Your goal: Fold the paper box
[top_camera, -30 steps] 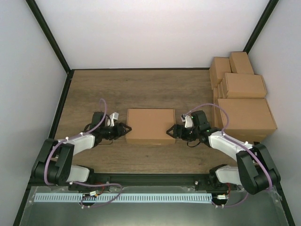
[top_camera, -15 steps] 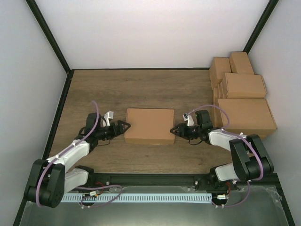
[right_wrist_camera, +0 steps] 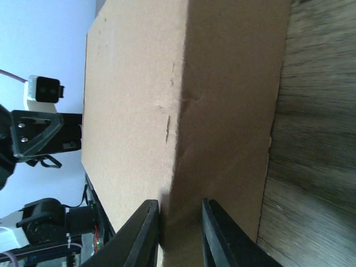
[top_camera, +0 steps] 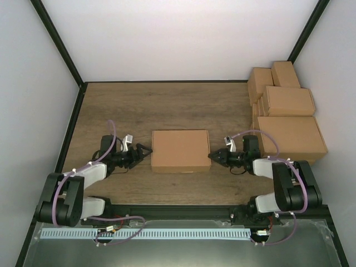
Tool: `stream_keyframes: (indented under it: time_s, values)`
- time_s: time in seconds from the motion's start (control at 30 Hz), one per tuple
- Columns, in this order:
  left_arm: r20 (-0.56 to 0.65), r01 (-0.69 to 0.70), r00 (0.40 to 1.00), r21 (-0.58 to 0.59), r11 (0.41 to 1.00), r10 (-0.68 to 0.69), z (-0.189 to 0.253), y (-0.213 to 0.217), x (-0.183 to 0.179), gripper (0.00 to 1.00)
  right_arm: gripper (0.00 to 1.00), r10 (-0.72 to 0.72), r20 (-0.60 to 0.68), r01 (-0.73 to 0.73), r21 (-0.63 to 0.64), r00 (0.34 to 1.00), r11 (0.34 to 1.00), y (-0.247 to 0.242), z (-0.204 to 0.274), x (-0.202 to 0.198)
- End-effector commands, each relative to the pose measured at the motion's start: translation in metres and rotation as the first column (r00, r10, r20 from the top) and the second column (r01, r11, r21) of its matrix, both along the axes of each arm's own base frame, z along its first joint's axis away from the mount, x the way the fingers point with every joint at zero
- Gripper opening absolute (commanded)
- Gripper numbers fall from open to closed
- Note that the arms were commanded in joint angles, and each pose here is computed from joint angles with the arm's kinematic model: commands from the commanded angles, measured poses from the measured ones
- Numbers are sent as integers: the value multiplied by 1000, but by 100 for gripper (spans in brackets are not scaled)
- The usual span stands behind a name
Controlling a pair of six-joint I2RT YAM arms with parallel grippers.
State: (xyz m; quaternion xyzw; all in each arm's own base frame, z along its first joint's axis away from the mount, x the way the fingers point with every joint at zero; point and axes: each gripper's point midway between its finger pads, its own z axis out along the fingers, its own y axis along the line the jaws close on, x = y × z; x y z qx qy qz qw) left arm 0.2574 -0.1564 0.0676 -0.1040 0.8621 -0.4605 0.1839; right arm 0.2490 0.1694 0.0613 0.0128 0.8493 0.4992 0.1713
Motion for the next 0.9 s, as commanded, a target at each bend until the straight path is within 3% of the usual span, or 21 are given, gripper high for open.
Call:
stream_keyframes:
  time_s: [0.0,0.13,0.53,0.67,0.77,0.87]
  values:
    - [21,62,998,-75,995,-60,4,-10,-2,99,20,-30,-35,31,34,999,999,-17,-10,-5]
    - [-32,68,997,-114,991,-72,-6,-15,-2,100,14,-34,-66,37,37,997,999,-18,-19,-6]
    - [-36,152,986,-199,968,-162,-4,-61,-9,100,14,-48,-85,50,14,995,999,-21,-25,-4]
    - [-12,157,986,-218,963,-163,6,-68,-4,83,14,-56,-65,56,-1,996,998,-22,-21,-3]
    - [2,161,987,-192,968,-163,14,-69,2,67,21,-60,-32,59,-17,998,998,-24,-11,2]
    - [22,173,985,-192,966,-172,26,-72,5,59,27,-64,12,64,-32,998,997,-26,8,8]
